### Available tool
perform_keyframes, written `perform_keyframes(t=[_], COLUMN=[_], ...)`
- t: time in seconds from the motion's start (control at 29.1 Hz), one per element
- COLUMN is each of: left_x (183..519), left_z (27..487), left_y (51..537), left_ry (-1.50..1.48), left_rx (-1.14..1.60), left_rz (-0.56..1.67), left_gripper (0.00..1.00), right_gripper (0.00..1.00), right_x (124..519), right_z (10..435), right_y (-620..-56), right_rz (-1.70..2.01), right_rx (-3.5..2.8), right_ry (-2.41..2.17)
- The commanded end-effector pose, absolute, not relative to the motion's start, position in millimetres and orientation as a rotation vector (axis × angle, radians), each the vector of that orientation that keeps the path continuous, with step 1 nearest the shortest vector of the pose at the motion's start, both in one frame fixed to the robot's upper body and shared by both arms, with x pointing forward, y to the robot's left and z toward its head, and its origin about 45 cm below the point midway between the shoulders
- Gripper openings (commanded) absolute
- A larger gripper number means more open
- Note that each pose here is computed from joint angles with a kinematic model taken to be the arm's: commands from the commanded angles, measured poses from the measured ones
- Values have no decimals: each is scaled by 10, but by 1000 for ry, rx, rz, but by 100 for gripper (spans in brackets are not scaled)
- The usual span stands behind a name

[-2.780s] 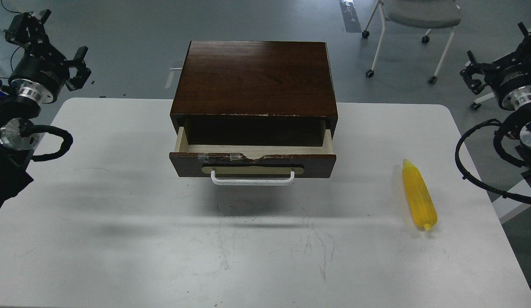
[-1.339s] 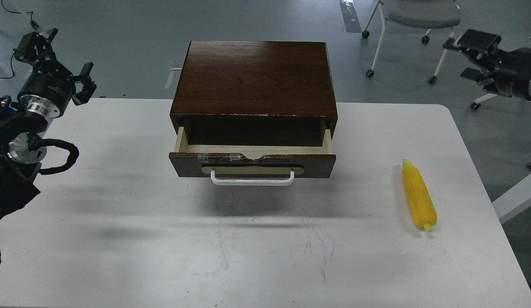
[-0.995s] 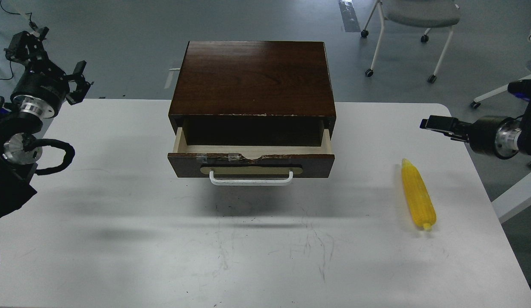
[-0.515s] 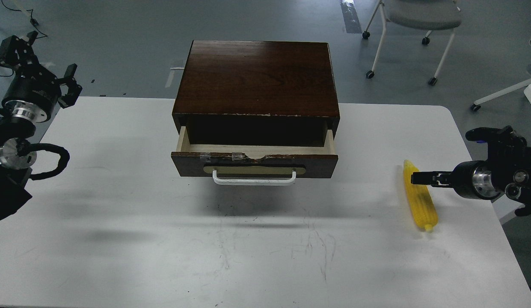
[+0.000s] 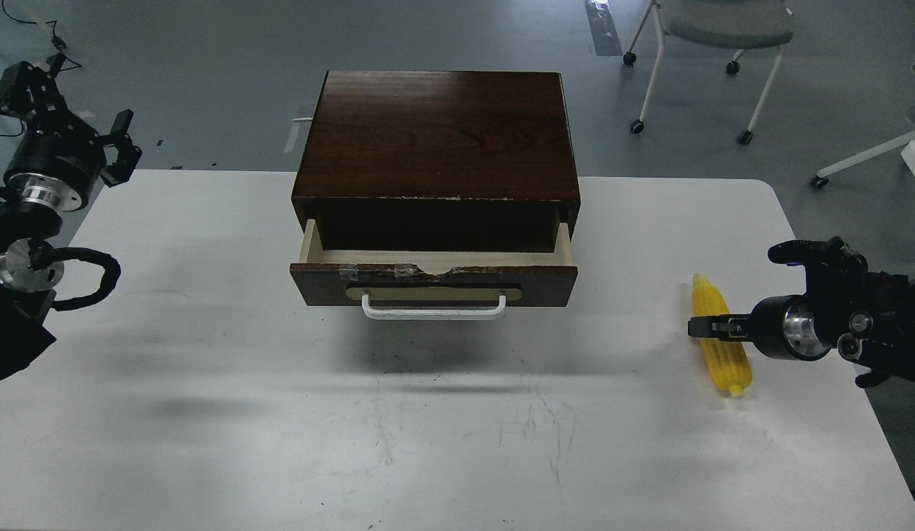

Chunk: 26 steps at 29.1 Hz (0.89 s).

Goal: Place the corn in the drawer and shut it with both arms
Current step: 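Lower the right gripper onto the corn cob and close it, then lift the corn cob with the right gripper over the wooden box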

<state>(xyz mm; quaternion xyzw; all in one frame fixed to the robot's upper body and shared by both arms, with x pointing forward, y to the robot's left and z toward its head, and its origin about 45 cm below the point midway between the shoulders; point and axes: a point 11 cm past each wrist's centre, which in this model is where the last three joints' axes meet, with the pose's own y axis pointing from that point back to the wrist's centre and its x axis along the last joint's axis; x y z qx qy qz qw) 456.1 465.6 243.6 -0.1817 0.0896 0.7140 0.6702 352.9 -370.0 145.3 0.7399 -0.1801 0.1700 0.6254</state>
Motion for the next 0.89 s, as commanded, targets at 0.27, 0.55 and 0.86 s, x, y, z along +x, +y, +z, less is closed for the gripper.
perform_keyframes(t=[0.27,0.55,0.86], left_x=[4517,4521,4437], left_z=[2489,2508,2449], left_y=[4797,4807,4903], left_ry=[187,185,185], left_rx=[-393,-388,-380], left_rz=[1629,1628,1649], left_gripper=[98,98,98], right_gripper=[0,0,0], right_x=[4104,4503,4391], right_z=[2566,3867,4072], right_y=[-3838,-3189,-1505], right_rz=[601,1132,1600], right_rx=[1662,1473,1379], right_ry=[-654,-543,-153])
